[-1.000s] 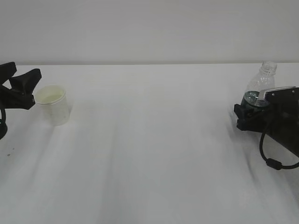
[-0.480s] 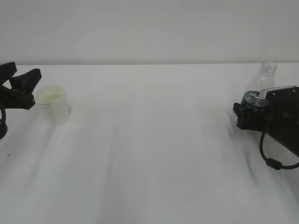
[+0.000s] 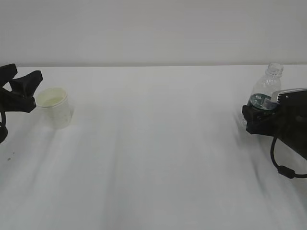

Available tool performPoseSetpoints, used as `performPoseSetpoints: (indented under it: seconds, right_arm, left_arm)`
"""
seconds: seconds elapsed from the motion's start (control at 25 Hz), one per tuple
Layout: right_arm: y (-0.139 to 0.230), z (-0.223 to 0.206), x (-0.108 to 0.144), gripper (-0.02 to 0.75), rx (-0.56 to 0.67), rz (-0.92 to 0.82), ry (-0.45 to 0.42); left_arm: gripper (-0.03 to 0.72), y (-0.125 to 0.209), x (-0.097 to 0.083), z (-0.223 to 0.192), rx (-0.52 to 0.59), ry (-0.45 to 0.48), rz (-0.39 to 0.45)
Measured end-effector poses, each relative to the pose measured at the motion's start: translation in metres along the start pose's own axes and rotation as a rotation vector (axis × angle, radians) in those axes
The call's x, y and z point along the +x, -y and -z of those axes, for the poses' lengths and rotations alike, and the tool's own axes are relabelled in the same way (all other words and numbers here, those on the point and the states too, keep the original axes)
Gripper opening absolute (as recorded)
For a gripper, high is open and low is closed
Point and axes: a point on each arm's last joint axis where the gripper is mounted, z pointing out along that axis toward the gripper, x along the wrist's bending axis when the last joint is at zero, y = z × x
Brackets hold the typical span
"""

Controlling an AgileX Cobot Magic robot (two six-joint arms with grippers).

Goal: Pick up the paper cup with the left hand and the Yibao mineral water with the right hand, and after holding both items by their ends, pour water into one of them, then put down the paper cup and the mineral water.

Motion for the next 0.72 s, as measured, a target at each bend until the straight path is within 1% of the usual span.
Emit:
performPoseSetpoints:
  seconds: [0.72]
  right_arm:
    - [-0.014,0.033,0.006,0.594,-0.004,-0.001,0.003]
  left_arm:
    - [0.457,0.0,0.0,0.0,0.0,0.001,-0.001]
